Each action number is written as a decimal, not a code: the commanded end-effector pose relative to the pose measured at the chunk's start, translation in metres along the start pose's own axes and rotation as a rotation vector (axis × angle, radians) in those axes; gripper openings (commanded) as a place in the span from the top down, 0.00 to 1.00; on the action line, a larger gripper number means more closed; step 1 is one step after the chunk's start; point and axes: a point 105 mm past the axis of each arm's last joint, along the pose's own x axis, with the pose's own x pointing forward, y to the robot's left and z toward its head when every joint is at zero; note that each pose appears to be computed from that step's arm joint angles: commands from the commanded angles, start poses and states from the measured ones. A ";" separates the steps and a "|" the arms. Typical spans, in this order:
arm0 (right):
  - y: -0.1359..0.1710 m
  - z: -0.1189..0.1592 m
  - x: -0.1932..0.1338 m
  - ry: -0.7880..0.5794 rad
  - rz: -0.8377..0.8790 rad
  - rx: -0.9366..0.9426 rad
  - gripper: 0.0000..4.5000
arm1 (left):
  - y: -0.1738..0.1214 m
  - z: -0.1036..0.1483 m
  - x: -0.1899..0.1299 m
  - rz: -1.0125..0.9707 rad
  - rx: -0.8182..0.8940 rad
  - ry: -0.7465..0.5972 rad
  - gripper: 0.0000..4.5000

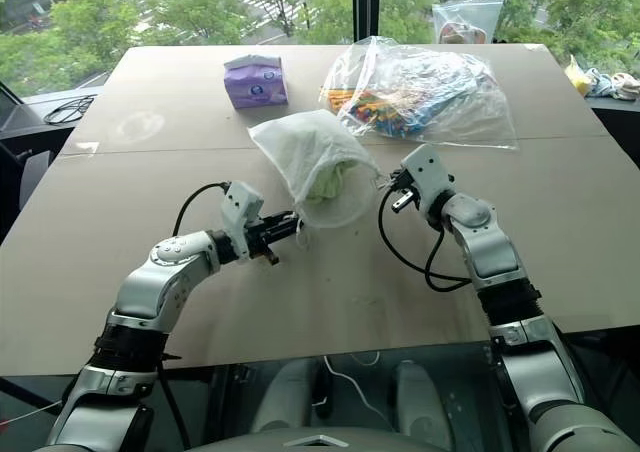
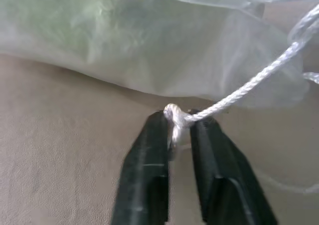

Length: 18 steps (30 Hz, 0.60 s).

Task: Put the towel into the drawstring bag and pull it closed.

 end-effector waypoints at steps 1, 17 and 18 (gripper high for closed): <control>-0.005 0.013 -0.003 -0.049 -0.023 -0.017 1.00 | 0.010 0.017 -0.001 0.077 0.039 -0.096 0.98; -0.009 0.009 -0.004 -0.043 -0.046 -0.035 1.00 | 0.076 0.049 -0.031 0.793 0.243 -0.358 0.98; -0.010 0.008 -0.004 -0.043 -0.047 -0.037 1.00 | 0.081 0.050 -0.036 0.841 0.259 -0.357 0.98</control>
